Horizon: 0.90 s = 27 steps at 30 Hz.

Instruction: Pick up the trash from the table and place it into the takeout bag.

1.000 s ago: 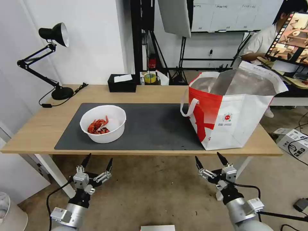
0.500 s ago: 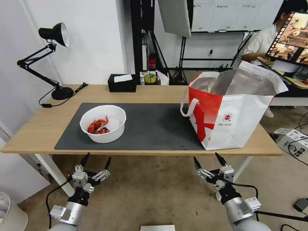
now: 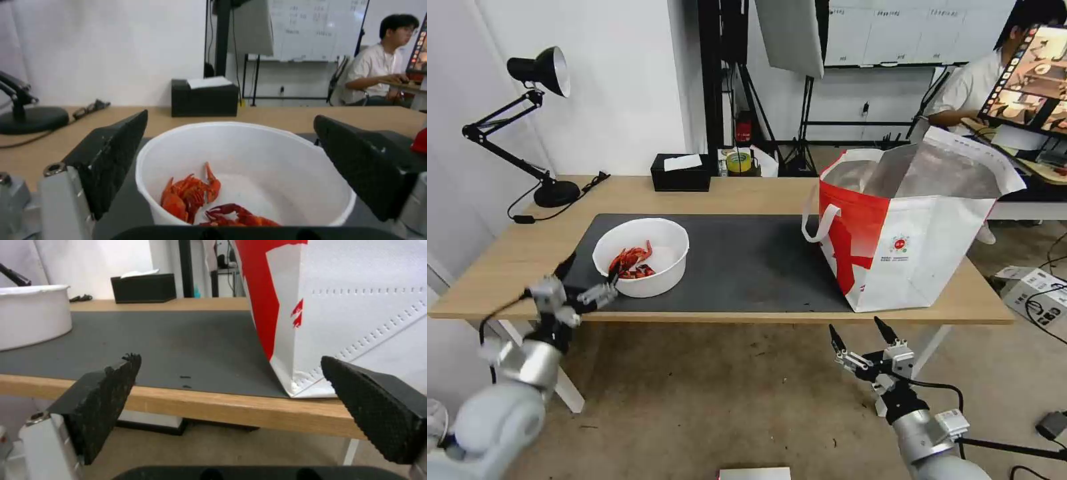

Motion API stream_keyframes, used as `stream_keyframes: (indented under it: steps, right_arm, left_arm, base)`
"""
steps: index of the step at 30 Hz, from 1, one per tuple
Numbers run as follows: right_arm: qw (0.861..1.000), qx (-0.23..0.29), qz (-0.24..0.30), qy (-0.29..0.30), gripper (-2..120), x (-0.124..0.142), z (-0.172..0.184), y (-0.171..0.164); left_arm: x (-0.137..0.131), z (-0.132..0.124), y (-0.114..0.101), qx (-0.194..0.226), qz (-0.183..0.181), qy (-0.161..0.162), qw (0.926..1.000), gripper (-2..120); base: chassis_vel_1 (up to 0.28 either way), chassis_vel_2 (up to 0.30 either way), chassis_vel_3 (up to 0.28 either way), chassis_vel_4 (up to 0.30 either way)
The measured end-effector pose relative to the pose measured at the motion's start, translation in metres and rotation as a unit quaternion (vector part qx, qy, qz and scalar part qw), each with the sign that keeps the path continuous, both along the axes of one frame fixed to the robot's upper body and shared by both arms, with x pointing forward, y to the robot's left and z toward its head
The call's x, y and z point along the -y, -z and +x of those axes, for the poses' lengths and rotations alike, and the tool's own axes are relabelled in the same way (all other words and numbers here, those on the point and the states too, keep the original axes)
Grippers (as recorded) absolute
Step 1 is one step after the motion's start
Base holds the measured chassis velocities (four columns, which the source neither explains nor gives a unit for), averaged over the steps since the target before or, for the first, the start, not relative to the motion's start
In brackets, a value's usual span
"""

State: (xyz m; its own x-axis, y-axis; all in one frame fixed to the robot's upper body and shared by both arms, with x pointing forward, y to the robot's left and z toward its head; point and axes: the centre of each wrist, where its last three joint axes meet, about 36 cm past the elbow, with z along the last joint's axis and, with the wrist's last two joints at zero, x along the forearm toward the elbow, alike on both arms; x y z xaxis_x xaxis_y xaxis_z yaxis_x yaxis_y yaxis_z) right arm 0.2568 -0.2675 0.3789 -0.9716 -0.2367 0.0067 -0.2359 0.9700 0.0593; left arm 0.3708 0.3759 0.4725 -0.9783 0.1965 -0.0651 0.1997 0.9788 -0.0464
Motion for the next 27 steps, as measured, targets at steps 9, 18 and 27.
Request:
stream_keyframes:
  steps: [9, 18, 27]
  right_arm:
    - [1.0, 0.0, 0.0, 0.0, 100, 0.0, 0.0, 0.0]
    - [1.0, 0.0, 0.0, 0.0, 100, 0.0, 0.0, 0.0]
    - [1.0, 0.001, 0.0, 0.0, 100, 0.0, 0.0, 0.0]
  left_arm:
    - [-0.009, 0.046, -0.055, -0.143, -0.026, -0.008, 0.9894, 100]
    - [-0.019, 0.079, -0.089, -0.244, -0.018, -0.018, 0.9694, 100]
    - [-0.046, 0.101, -0.098, -0.334, -0.039, -0.074, 0.9388, 100]
  base:
    - [0.0, 0.0, 0.0, 0.0]
    - [0.0, 0.0, 0.0, 0.0]
    - [0.0, 0.0, 0.0, 0.0]
